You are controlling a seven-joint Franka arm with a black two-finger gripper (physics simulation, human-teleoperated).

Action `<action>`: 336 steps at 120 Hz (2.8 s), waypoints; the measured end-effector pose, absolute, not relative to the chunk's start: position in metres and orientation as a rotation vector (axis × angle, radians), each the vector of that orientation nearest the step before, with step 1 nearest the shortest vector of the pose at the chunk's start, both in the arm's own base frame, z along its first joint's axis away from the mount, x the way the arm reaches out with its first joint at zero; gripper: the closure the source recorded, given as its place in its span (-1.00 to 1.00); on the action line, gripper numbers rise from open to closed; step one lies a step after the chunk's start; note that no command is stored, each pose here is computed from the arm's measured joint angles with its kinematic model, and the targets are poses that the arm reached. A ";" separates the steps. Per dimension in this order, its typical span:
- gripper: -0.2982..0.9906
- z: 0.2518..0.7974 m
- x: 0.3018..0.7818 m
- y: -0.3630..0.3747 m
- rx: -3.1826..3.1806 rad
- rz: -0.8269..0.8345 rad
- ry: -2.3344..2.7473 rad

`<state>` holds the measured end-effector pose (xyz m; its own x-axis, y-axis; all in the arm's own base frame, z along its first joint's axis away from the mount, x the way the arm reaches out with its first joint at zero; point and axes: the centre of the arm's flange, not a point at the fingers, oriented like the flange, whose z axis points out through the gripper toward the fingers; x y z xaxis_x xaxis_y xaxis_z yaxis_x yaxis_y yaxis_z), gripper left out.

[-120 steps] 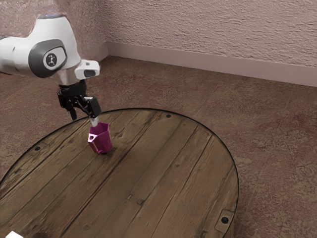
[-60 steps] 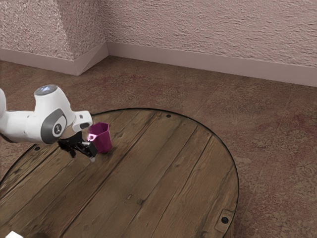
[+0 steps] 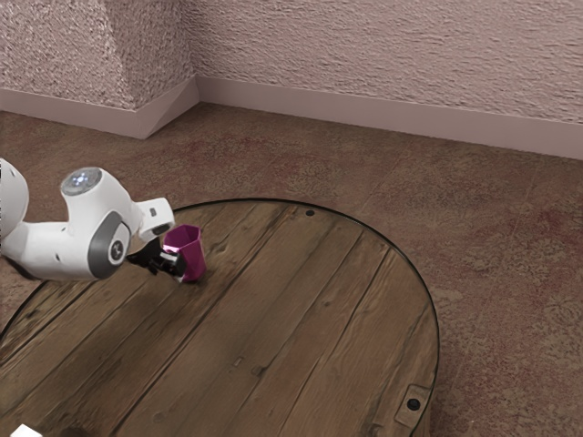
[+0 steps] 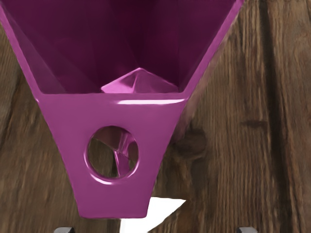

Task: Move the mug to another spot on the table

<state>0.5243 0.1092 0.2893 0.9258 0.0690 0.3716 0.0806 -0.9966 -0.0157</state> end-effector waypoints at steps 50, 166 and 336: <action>0.16 0.263 0.536 0.116 -3.038 -0.618 -0.140; 0.56 0.293 0.483 -0.061 -3.155 -0.829 -0.037; -0.48 0.340 0.430 -0.002 -3.224 -0.717 -0.035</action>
<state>0.4300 -0.0024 0.3398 0.9062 0.0551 0.4192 -0.0145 -0.9868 0.1610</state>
